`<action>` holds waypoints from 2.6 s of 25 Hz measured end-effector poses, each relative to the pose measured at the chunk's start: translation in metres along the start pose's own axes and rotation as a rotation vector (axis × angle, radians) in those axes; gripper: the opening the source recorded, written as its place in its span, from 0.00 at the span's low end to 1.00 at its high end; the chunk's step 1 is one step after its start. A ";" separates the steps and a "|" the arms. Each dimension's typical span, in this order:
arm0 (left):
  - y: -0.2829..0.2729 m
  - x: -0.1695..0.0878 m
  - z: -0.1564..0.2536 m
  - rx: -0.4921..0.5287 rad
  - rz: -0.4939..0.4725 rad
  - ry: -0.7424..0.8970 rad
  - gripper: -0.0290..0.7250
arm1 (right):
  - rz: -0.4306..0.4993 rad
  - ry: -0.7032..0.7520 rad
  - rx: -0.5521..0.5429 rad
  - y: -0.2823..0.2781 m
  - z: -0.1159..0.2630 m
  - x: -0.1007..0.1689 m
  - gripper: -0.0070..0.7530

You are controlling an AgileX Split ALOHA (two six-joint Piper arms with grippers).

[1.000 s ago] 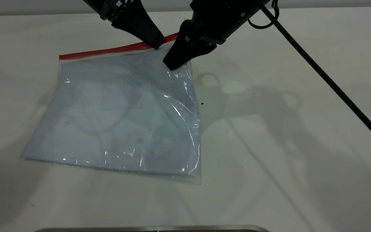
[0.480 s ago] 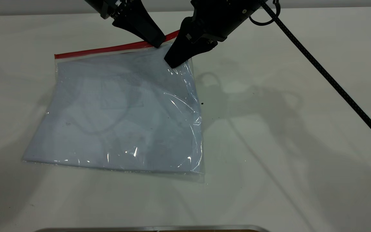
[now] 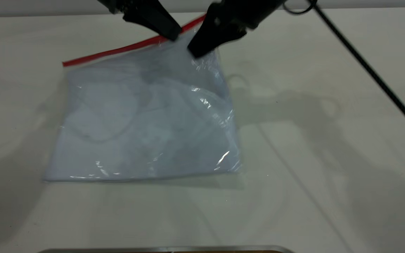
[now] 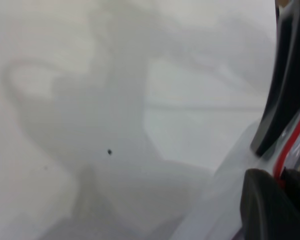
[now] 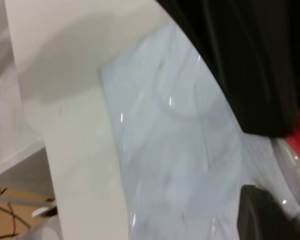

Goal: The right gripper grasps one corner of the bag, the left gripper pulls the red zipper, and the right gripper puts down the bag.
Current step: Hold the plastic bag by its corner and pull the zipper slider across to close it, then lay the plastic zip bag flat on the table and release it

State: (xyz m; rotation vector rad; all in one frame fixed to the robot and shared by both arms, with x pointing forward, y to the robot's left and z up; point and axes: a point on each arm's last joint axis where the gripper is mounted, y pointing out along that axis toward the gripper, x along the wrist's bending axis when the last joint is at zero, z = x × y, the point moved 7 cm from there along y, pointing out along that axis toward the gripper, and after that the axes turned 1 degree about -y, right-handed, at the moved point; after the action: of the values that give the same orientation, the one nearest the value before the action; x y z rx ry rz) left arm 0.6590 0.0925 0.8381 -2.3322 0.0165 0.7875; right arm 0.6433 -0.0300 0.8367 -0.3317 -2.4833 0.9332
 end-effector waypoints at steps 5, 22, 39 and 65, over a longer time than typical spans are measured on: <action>-0.016 0.009 0.003 -0.031 -0.025 -0.018 0.11 | 0.005 0.020 -0.035 -0.019 -0.004 -0.010 0.05; -0.079 0.050 0.078 0.160 -0.185 -0.209 0.12 | 0.041 0.052 -0.093 -0.044 -0.003 -0.033 0.05; -0.111 0.058 0.108 0.230 -0.278 -0.394 0.20 | 0.073 0.065 -0.100 -0.049 -0.001 -0.041 0.06; -0.296 -0.273 -0.111 -0.442 -0.644 0.195 0.53 | 0.141 0.642 0.457 -0.120 0.063 0.026 0.48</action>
State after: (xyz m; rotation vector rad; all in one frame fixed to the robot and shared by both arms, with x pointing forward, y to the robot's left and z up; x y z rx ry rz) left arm 0.5574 0.2042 1.2277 -2.5714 -0.8556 0.2493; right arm 0.5821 -0.1439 0.8838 -0.5508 -1.6348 1.1906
